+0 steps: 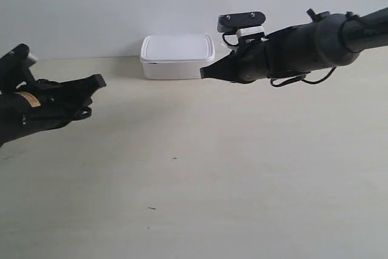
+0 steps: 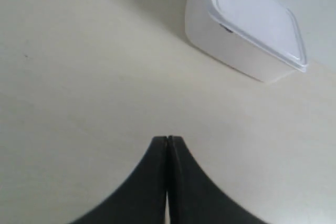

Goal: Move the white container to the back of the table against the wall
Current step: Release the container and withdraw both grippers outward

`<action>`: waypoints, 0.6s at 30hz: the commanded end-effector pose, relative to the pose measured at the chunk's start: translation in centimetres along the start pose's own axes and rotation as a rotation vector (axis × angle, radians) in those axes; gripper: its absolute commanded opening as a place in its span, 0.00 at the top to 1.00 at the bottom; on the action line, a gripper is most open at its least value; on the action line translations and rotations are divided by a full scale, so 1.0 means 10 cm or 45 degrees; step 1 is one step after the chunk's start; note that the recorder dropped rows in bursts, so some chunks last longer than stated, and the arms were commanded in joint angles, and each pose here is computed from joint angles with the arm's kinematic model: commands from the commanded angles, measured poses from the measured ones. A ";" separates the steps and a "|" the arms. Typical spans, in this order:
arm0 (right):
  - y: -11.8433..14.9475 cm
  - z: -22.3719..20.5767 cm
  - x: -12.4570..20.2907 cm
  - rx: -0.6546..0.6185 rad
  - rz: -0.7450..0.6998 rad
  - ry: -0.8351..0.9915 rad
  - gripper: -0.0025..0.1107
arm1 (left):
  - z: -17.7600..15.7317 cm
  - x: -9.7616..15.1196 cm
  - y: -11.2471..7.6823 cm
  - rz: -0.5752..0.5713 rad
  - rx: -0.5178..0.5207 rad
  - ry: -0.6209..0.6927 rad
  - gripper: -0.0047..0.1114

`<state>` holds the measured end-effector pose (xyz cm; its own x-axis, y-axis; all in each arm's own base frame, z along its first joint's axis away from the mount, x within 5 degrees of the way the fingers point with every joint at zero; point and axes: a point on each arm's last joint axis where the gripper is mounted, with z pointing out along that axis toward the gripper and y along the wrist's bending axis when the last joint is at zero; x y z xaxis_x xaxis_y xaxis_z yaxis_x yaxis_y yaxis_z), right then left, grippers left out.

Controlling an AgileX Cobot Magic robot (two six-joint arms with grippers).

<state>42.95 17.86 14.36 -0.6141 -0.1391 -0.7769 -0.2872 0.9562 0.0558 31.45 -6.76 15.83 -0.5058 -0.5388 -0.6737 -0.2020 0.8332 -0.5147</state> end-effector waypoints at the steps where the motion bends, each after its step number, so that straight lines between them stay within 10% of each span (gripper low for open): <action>1: -0.04 -0.51 -0.04 0.003 0.087 -0.025 0.98 | -0.40 -0.01 0.02 0.023 0.011 0.006 0.96; 18: -0.06 -2.24 0.13 -0.143 0.087 -0.261 0.98 | -1.77 0.24 0.26 0.106 0.082 0.094 0.96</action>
<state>27.77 11.80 26.22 -0.5074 -0.0187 -0.8615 -0.2987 0.9416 0.1555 16.41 -3.95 21.91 -0.5550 -0.4717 -0.6852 -0.1108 0.8583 -0.5010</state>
